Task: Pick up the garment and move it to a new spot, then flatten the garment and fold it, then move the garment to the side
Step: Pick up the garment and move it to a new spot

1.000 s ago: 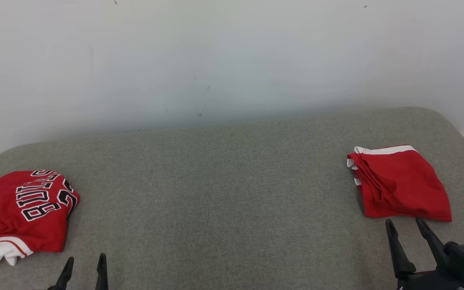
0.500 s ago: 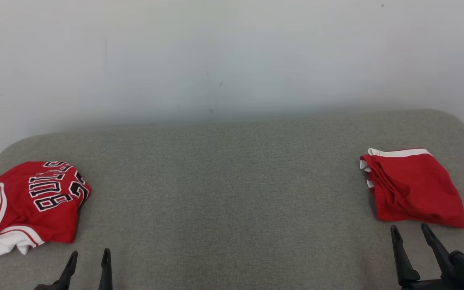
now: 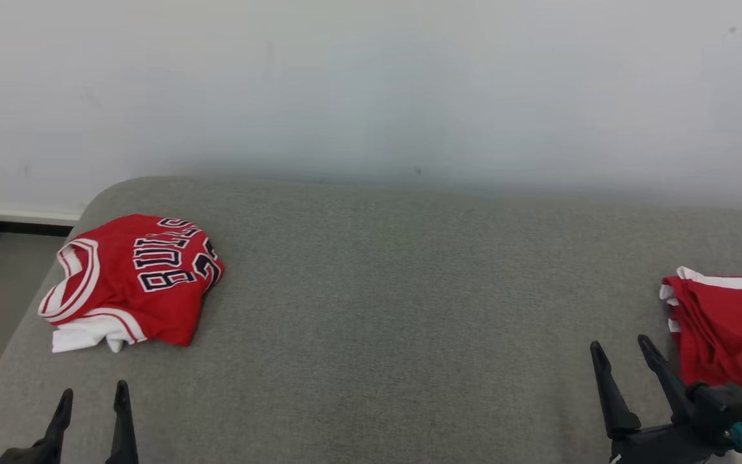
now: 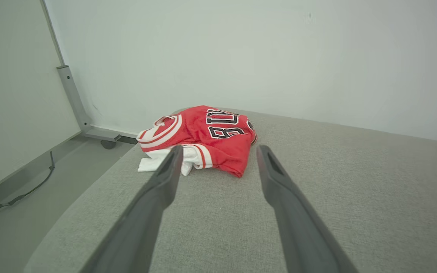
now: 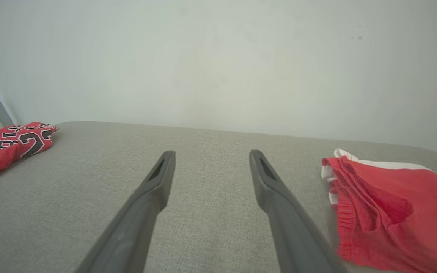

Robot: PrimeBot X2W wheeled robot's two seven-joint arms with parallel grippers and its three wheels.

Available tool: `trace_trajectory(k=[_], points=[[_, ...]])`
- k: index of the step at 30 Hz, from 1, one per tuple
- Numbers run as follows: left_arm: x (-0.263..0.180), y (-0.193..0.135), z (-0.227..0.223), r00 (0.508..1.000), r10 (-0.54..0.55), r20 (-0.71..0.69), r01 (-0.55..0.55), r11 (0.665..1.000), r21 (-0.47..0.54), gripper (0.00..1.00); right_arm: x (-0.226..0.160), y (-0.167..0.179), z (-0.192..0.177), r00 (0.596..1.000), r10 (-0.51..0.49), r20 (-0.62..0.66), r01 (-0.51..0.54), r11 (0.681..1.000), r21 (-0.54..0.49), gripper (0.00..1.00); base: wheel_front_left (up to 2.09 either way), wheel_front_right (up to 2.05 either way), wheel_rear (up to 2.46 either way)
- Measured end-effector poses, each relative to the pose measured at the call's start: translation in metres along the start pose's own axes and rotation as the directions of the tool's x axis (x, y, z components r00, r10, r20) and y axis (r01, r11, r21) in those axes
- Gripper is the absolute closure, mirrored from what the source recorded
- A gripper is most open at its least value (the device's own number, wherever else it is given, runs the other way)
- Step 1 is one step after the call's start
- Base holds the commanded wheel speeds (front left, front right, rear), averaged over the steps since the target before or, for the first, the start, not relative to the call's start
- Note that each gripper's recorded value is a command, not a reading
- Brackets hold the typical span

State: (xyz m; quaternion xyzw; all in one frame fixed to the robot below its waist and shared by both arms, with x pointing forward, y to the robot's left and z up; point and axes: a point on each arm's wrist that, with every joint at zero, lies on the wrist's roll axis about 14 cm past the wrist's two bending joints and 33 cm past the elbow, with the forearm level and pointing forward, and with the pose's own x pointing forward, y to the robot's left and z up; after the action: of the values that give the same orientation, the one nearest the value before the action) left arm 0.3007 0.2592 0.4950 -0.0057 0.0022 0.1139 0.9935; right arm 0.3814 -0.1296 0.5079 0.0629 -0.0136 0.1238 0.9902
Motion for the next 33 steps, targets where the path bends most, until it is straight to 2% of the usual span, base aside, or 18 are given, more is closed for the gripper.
trace_trajectory(k=[10, 19, 23, 25, 28, 33], points=[[-0.037, 0.052, 0.003, 0.983, 0.181, 0.017, -0.181, 0.984, -0.001, 0.00, 0.038, 0.071, 0.000, 0.975, 0.224, 0.003, -0.224, 0.975, 0.002, 0.00, 0.00, 0.00, 0.00], [-0.060, 0.079, 0.002, 0.957, 0.290, 0.008, -0.290, 0.957, -0.015, 0.00, 0.063, 0.116, -0.009, 0.936, 0.352, -0.020, -0.352, 0.936, -0.002, 0.00, 0.00, 0.00, 0.00], [-0.068, 0.086, -0.001, 0.947, 0.320, -0.008, -0.321, 0.947, -0.016, 0.00, 0.067, 0.126, -0.017, 0.926, 0.376, -0.040, -0.376, 0.926, 0.003, 0.00, 0.00, 0.00, 0.00], [-0.066, 0.086, 0.000, 0.949, 0.316, -0.010, -0.316, 0.949, -0.017, 0.00, 0.068, 0.128, -0.019, 0.924, 0.380, -0.046, -0.381, 0.925, 0.004, 0.00, 0.00, 0.00, 0.00], [-0.047, 0.082, 0.017, 0.967, 0.252, 0.024, -0.252, 0.968, -0.007, 0.00, 0.066, 0.124, -0.023, 0.926, 0.373, -0.058, -0.373, 0.928, 0.004, 0.00, 0.00, 0.00, 0.00], [0.003, 0.085, 0.075, 0.985, 0.125, 0.118, -0.130, 0.991, 0.031, 0.00, 0.054, 0.115, -0.034, 0.930, 0.356, -0.091, -0.358, 0.934, -0.002, 0.00, 0.00, 0.00, 0.00]])
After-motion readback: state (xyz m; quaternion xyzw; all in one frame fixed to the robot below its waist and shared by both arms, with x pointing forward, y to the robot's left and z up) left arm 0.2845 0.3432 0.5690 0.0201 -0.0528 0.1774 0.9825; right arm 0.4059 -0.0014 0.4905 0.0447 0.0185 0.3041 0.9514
